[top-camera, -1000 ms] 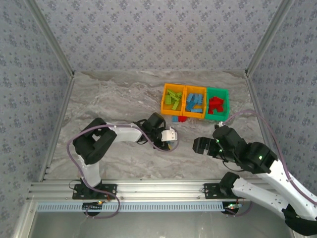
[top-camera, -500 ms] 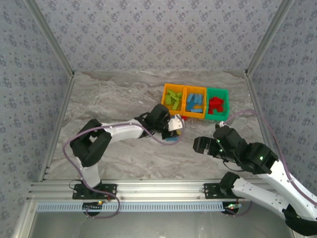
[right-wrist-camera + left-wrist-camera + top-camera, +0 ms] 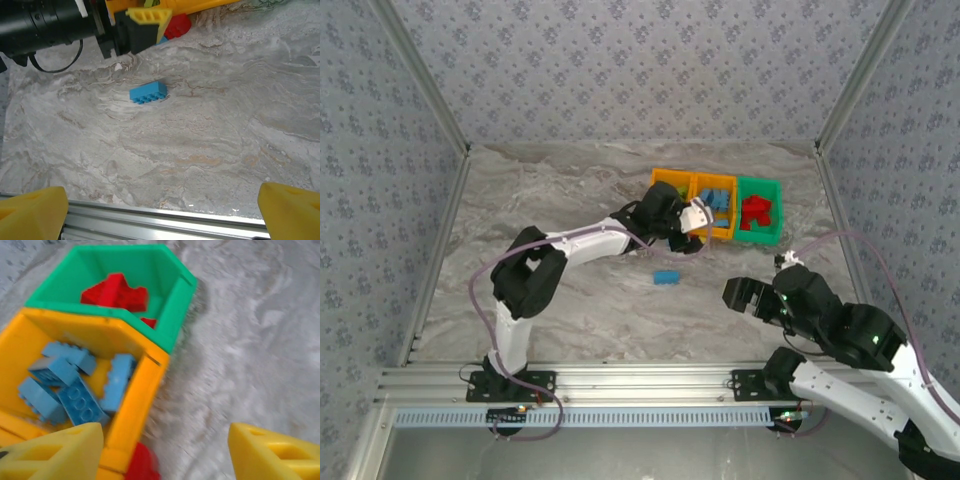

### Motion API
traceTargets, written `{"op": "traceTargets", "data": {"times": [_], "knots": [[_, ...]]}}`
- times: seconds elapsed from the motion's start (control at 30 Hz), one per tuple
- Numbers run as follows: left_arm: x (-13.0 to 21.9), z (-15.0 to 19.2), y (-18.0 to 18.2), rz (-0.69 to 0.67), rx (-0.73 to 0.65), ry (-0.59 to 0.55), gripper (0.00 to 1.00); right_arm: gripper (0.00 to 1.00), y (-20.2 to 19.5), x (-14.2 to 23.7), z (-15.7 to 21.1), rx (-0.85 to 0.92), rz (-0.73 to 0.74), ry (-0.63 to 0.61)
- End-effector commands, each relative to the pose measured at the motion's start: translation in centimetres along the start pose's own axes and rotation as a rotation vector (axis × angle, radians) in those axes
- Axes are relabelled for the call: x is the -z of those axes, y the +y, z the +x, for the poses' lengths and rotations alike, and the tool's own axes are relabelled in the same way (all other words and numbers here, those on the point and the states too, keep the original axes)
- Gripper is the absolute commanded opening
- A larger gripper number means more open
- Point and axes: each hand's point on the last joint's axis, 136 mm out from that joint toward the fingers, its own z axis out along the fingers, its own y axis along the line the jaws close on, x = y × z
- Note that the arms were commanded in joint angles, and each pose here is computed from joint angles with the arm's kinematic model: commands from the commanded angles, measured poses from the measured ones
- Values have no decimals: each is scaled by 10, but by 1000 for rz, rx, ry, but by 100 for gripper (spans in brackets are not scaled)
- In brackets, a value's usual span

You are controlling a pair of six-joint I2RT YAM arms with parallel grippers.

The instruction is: Sort the legos into containers by color

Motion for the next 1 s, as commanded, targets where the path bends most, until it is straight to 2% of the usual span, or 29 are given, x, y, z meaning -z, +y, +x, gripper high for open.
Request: {"op": "traceTargets", "data": {"times": [0.0,0.13,0.27,0.4,0.6,0.67,0.83,0.97], "knots": [[44,-13,-29,72,-16,-14,73,100,-12,-5,4,-9,54,-1],[62,28,-49,94,-7,118,74,100,-9,-10,5,9,53,12],[58,66,-64,133,37,221,74,100,-5,-13,3,19,48,10],[43,82,-74,172,61,284,72,100,-3,-12,2,14,42,9],[21,101,-66,145,54,335,67,100,-7,-10,5,-2,48,20],[15,111,-66,155,62,377,60,100,-8,-9,5,-8,48,19],[9,122,-68,160,72,395,44,100,-9,-10,6,-13,54,17],[9,125,-72,173,73,394,16,100,-4,-15,8,-4,44,33]]}}
